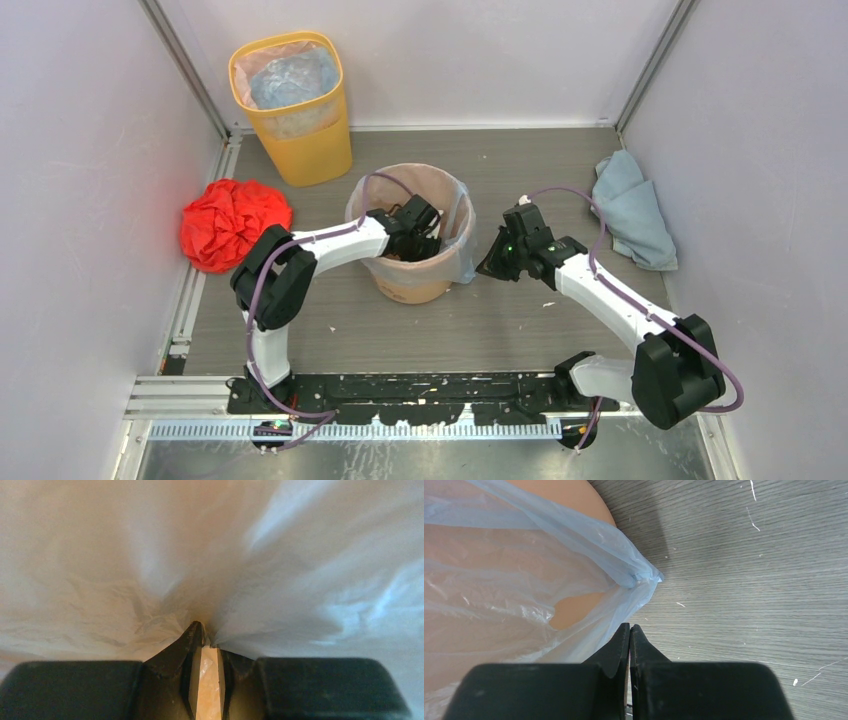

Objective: Put the trash bags into the trash bin

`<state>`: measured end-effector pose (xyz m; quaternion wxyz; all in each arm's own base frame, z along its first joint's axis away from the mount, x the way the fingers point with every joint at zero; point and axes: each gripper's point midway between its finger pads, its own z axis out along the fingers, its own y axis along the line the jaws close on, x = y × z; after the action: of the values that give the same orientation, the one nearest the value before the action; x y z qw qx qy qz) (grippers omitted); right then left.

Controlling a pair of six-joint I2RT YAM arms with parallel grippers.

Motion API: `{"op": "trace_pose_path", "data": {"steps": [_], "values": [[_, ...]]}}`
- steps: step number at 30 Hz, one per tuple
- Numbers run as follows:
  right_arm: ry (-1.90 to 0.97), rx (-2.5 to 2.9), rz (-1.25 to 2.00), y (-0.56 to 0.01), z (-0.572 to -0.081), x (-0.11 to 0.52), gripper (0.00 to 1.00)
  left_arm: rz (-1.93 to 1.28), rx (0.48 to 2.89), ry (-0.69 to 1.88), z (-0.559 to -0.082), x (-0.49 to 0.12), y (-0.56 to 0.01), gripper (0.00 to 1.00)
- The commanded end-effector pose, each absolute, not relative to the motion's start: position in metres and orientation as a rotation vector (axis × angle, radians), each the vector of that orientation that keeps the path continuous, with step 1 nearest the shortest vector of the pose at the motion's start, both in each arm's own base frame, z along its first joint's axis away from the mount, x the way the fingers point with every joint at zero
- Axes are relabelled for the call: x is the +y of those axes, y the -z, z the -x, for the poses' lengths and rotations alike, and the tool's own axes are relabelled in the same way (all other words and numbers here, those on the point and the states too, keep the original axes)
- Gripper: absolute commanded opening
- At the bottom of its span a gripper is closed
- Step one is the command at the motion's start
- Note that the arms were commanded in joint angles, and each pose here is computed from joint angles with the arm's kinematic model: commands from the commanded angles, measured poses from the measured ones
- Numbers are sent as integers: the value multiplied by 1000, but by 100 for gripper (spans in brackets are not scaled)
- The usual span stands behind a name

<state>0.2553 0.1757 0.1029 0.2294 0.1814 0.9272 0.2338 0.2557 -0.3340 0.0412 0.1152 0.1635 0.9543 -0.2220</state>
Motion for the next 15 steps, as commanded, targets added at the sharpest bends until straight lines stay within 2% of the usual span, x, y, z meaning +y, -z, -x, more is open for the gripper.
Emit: {"op": "trace_pose_path", "data": {"steps": [1,9,15], "values": [[-675,2513,-493,-111,-263,180,5,-478,2778,659,-257,-337,-45,19],[-675,2510,-486,-113,-265,181,5,-483,2775,652,-257,-336,-48,19],[-677,2506,-479,-117,-266,181,5,-501,2732,643,-263,-336,-74,28]]}}
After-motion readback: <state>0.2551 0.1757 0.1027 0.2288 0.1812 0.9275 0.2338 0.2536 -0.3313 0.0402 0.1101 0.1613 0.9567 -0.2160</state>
